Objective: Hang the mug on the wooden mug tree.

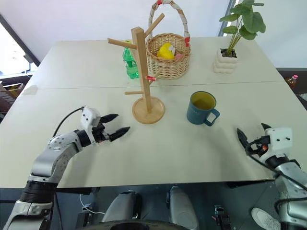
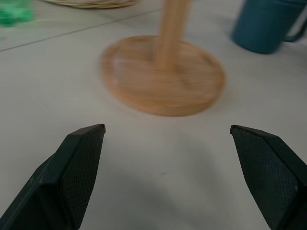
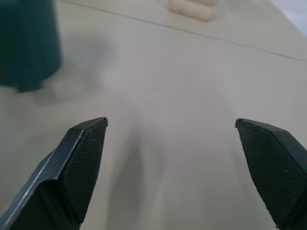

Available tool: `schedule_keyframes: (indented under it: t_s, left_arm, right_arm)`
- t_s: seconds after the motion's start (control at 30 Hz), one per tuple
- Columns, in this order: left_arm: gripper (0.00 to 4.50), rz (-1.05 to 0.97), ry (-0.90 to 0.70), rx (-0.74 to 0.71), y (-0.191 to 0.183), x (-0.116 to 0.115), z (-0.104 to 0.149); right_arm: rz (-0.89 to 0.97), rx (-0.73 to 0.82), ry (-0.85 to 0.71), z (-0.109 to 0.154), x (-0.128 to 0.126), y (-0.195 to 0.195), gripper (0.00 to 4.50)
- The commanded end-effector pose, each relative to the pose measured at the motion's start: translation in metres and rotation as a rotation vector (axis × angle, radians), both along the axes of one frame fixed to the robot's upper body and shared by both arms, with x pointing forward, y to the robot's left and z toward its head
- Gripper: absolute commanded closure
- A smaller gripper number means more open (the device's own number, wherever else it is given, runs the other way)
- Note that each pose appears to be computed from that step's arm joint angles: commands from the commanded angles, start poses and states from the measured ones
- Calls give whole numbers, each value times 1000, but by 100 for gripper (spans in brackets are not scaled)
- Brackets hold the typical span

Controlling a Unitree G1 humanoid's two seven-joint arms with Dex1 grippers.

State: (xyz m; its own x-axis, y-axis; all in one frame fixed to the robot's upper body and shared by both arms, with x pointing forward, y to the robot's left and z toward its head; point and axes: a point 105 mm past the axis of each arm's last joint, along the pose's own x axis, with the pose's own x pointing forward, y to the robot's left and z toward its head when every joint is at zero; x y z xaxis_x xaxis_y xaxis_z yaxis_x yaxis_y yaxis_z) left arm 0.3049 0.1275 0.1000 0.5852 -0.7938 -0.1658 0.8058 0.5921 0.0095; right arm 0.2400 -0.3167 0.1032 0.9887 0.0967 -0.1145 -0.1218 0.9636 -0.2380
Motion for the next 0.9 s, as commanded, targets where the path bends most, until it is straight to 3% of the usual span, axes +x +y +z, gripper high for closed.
schedule_keyframes:
  t_s: [0.03,0.17,0.4,0.9]
  left_arm:
    - [0,-144,-35,-12,-27,-11,13]
    - [0,-252,-52,-6,-52,-21,15]
    - [0,-371,-93,-30,-78,-39,25]
    - [0,-429,-135,-88,-97,-51,38]
  right_arm:
    - [73,5,-32,15,-3,24,8]
    - [108,40,-47,12,2,57,8]
    - [-41,117,-137,7,22,89,8]
    - [-201,120,-178,-1,41,78,8]
